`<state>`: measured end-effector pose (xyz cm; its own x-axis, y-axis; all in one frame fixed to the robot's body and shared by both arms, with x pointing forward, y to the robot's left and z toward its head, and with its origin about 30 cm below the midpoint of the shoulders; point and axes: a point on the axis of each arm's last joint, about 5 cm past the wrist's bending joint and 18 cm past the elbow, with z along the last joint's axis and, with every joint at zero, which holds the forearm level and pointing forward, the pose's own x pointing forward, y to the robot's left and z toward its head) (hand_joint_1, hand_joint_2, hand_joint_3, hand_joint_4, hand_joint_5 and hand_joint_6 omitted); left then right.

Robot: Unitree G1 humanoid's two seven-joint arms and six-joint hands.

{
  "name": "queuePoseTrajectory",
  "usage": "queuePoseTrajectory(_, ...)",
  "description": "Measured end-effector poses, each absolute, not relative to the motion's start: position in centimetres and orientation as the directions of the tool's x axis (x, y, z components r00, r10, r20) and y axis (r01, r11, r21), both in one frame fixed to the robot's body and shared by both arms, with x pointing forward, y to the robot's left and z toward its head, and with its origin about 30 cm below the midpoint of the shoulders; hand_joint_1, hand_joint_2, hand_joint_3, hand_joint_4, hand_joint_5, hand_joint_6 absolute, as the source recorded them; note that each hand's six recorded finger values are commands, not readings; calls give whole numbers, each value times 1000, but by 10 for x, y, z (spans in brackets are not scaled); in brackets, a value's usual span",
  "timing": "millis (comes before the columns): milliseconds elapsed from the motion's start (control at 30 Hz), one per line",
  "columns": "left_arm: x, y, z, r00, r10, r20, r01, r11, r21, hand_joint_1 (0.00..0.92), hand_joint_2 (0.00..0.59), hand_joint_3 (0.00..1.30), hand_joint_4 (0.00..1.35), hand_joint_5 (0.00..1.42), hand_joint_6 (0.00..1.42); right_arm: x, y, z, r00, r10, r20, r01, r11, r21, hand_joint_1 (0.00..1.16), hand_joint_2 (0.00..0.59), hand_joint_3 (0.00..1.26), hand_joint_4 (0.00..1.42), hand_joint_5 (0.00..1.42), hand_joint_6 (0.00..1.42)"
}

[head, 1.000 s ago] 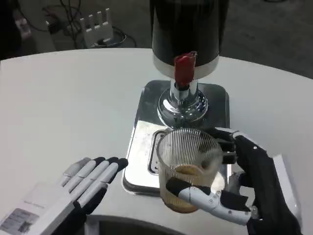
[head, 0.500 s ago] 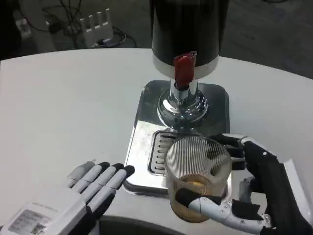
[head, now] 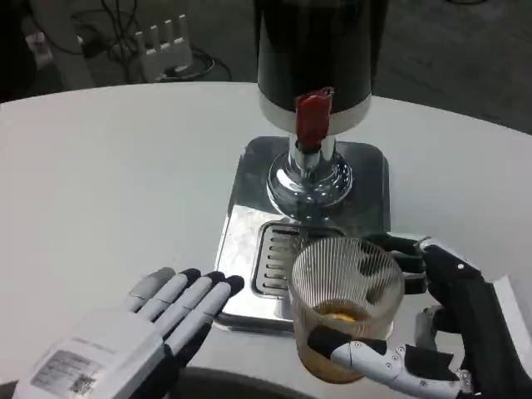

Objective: Grasp the cup under the faucet to collect the drink, then remove the cup.

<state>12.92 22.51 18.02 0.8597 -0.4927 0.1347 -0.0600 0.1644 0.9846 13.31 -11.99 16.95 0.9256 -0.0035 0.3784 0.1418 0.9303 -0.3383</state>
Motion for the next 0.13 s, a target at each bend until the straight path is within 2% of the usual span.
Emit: queuePoseTrajectory(133,129,223,183,861,-488,142,-68,166,984,0,52,0,0,0,0,133,-119,169,926,4,377,135,930,-342,883,87,943,1053,1237,1360)
